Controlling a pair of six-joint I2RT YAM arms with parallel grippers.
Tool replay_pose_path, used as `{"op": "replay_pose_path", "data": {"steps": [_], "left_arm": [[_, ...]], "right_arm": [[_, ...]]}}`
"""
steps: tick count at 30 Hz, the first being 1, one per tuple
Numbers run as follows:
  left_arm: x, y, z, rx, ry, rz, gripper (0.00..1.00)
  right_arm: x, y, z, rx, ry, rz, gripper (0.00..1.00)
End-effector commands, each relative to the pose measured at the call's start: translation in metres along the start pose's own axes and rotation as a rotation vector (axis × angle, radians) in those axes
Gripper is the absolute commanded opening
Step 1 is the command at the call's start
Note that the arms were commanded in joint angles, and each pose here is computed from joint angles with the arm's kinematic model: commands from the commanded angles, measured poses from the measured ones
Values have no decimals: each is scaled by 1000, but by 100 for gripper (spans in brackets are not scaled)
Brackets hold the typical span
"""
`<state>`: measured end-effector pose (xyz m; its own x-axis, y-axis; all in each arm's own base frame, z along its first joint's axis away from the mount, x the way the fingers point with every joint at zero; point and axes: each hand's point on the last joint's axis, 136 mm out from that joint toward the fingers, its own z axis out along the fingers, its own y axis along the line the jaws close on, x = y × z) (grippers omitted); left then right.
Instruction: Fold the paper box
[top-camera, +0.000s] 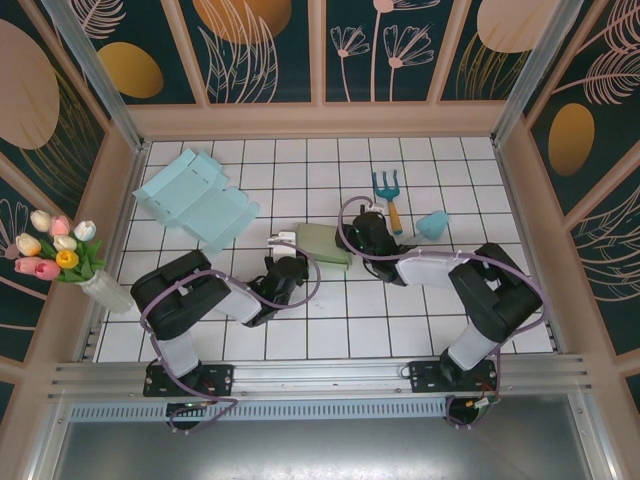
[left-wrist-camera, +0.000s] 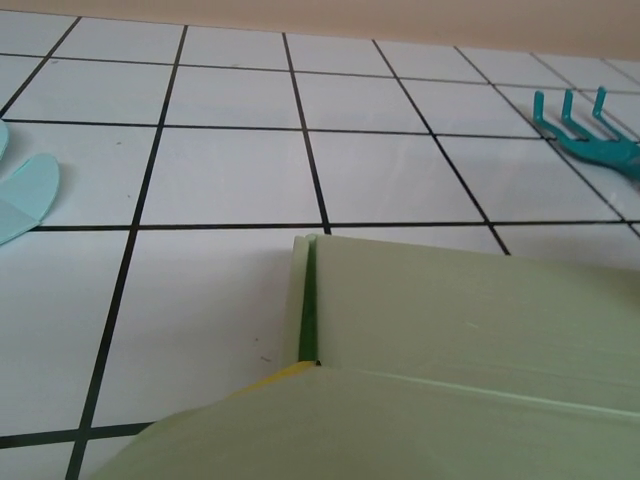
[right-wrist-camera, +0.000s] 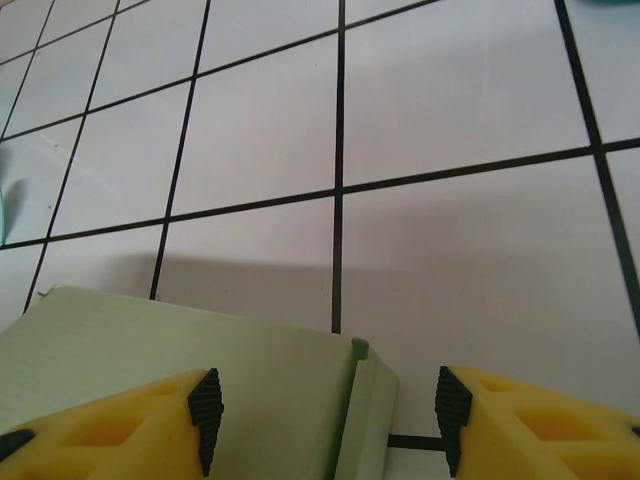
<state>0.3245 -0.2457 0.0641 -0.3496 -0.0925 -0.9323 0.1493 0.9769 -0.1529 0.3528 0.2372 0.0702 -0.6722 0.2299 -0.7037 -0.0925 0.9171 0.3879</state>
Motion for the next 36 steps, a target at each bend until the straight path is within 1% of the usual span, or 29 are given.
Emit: {"op": "replay_pose_path", "data": {"steps": [1,2,5,6,10,12,15,18,23,26,32,36], "left_arm": [[27,10,-1,-44,111,116,20],[26,10,-3,-44,117,113,23],[23,11,-9,-39,144,109,29],[14,9,-13,-31,137,95,30],[4,13,-23,-36,153,73,34],[0,13,-29,-30,161,62,41],[-3,15,-37,-14,173,46,42],[-2,22,-47,-10,178,28,40],[-12,35,-64,-18,158,19,38],[-30,38,-74,-12,115,1,38],[-70,24,-82,49,37,-31,53],[-76,23,-68,40,35,-41,58]], "right_arm": [[8,-4,8,-10,10,44,61],[11,-6,10,-2,12,46,61],[16,-13,13,22,15,48,61],[17,-14,13,27,16,48,61],[16,-17,14,40,6,53,61],[15,-17,14,43,2,52,61],[15,-18,15,51,3,46,61],[15,-18,17,60,8,35,61],[14,-22,16,81,6,13,60],[16,-22,15,80,12,-15,59],[26,-12,12,18,41,-102,58],[32,-7,12,-23,48,-175,57]]}}
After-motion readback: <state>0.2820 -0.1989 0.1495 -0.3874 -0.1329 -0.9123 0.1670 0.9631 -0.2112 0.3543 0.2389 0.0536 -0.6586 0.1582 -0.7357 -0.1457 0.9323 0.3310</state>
